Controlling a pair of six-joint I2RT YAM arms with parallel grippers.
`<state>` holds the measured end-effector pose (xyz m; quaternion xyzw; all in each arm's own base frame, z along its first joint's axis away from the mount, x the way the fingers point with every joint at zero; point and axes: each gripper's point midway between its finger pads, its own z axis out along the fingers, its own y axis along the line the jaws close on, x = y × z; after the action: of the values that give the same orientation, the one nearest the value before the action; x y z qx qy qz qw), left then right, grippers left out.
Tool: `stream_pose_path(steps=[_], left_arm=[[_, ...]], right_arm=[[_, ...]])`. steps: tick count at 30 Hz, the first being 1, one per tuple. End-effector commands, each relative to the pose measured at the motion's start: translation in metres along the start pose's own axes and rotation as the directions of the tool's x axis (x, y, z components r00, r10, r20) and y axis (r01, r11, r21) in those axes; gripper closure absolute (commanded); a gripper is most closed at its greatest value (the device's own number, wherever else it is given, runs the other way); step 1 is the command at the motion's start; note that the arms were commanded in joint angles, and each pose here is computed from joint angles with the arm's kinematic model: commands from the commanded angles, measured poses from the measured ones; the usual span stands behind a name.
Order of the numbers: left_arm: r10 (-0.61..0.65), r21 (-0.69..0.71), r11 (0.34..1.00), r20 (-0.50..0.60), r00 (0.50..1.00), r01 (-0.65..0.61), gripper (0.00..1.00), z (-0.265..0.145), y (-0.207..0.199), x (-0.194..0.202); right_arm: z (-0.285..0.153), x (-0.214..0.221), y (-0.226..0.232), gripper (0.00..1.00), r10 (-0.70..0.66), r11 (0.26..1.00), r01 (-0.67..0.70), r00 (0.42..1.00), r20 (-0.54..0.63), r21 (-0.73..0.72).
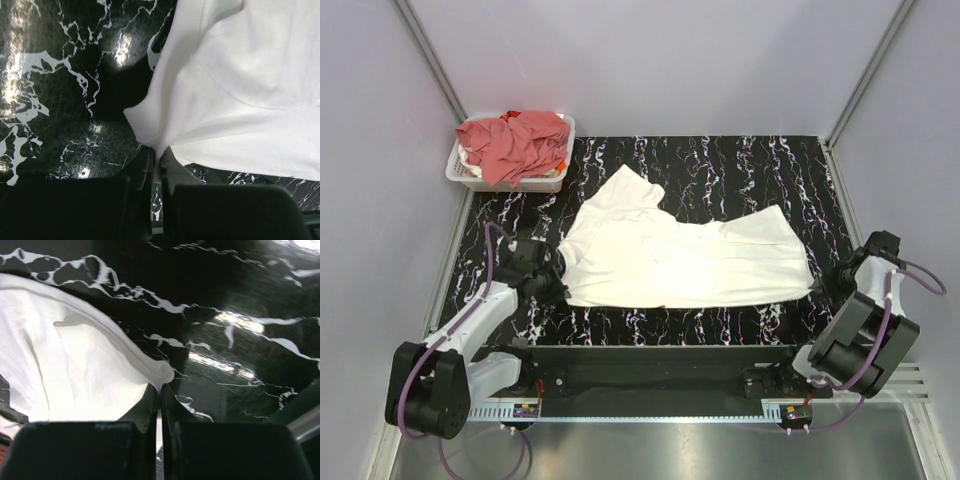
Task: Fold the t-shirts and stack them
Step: Fold the tshirt
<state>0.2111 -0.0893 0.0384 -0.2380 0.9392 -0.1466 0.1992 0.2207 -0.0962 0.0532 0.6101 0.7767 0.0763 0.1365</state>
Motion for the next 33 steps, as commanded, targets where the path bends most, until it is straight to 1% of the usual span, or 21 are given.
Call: stream_pose_path(steps=[1, 4, 6, 7, 8, 9, 10, 11, 12, 13, 14, 15, 16, 18, 19, 21, 22, 27, 28, 29, 33], left_arm=[[-0.035, 0.033, 0.999, -0.009, 0.999, 0.035, 0.98, -0.005, -0.002, 0.007], [-0.073, 0.028, 0.997, -0.009, 0.997, 0.074, 0.97, -0.010, 0.001, 0.013], [-0.126, 0.036, 0.991, -0.019, 0.992, 0.126, 0.94, -0.016, 0.001, 0.020], [-0.145, 0.045, 0.988, -0.026, 0.989, 0.146, 0.90, -0.017, 0.000, 0.023], [-0.158, 0.069, 0.985, -0.024, 0.987, 0.159, 0.81, -0.021, -0.003, 0.024], [-0.169, 0.099, 0.980, -0.033, 0.985, 0.172, 0.64, -0.026, -0.009, 0.025], [-0.169, 0.117, 0.978, -0.023, 0.985, 0.170, 0.54, -0.030, -0.013, 0.022], [-0.156, 0.143, 0.978, 0.008, 0.988, 0.153, 0.48, -0.043, -0.020, 0.013], [-0.125, 0.138, 0.984, 0.053, 0.991, 0.117, 0.37, -0.050, -0.020, 0.004], [-0.101, 0.132, 0.987, 0.078, 0.992, 0.090, 0.34, -0.058, -0.022, -0.003], [-0.036, 0.152, 0.988, 0.152, 0.988, 0.013, 0.33, -0.075, -0.033, -0.023], [0.003, 0.156, 0.987, 0.187, 0.982, -0.033, 0.31, -0.084, -0.038, -0.032], [0.043, 0.151, 0.986, 0.216, 0.975, -0.077, 0.29, -0.092, -0.042, -0.041], [0.154, 0.110, 0.975, 0.285, 0.946, -0.192, 0.29, -0.110, -0.051, -0.065], [0.180, 0.090, 0.973, 0.287, 0.941, -0.214, 0.29, -0.114, -0.051, -0.069], [0.233, 0.026, 0.967, 0.317, 0.919, -0.254, 0.28, -0.116, -0.046, -0.081], [0.242, 0.015, 0.965, 0.323, 0.915, -0.260, 0.28, -0.114, -0.044, -0.083], [0.269, 0.014, 0.957, 0.334, 0.904, -0.290, 0.28, -0.103, -0.042, -0.083], [0.276, 0.021, 0.954, 0.336, 0.901, -0.299, 0.28, -0.104, -0.044, -0.084], [0.276, 0.023, 0.953, 0.342, 0.898, -0.302, 0.28, -0.105, -0.044, -0.085], [0.278, 0.036, 0.950, 0.358, 0.891, -0.310, 0.28, -0.108, -0.046, -0.084]], right_arm=[[-0.011, -0.006, -0.024, 1.00, 0.087, 0.994, -0.092, 0.992, 0.092, 0.061], [-0.018, -0.003, -0.032, 1.00, 0.133, 0.989, -0.141, 0.982, 0.135, 0.054], [-0.027, 0.000, -0.033, 0.91, 0.172, 0.983, -0.179, 0.973, 0.157, 0.036], [-0.028, 0.003, -0.031, 0.82, 0.199, 0.979, -0.204, 0.968, 0.154, 0.015], [-0.030, 0.008, -0.027, 0.53, 0.217, 0.976, -0.216, 0.966, 0.143, -0.020], [-0.032, 0.008, -0.025, 0.40, 0.228, 0.974, -0.225, 0.963, 0.146, -0.034], [-0.034, 0.007, -0.024, 0.29, 0.235, 0.972, -0.230, 0.960, 0.155, -0.047], [-0.040, 0.001, -0.019, 0.12, 0.227, 0.973, -0.218, 0.958, 0.176, -0.070], [-0.043, -0.004, -0.013, 0.08, 0.220, 0.974, -0.206, 0.957, 0.188, -0.093], [-0.048, -0.004, -0.001, 0.05, 0.194, 0.975, -0.170, 0.966, 0.171, -0.143], [-0.052, -0.008, 0.014, 0.03, 0.174, 0.970, -0.142, 0.972, 0.156, -0.199], [-0.055, -0.017, 0.035, 0.03, 0.147, 0.954, -0.097, 0.976, 0.160, -0.284], [-0.057, -0.013, 0.049, 0.04, 0.105, 0.941, -0.063, 0.988, 0.111, -0.333], [-0.056, -0.024, 0.071, 0.04, 0.037, 0.949, -0.005, 0.995, 0.097, -0.316], [-0.053, -0.020, 0.082, 0.04, -0.058, 0.952, 0.087, 0.993, 0.105, -0.294], [-0.049, -0.030, 0.106, 0.04, -0.147, 0.956, 0.170, 0.983, 0.112, -0.238], [-0.057, -0.034, 0.130, 0.04, -0.221, 0.938, 0.255, 0.962, 0.159, -0.235], [-0.025, -0.043, 0.174, 0.05, -0.338, 0.918, 0.359, 0.930, 0.141, -0.169], [-0.028, -0.052, 0.188, 0.08, -0.357, 0.908, 0.384, 0.918, 0.171, -0.166], [-0.011, -0.047, 0.193, 0.09, -0.383, 0.905, 0.402, 0.913, 0.141, -0.141], [0.017, -0.044, 0.212, 0.16, -0.481, 0.869, 0.491, 0.867, 0.131, -0.060]])
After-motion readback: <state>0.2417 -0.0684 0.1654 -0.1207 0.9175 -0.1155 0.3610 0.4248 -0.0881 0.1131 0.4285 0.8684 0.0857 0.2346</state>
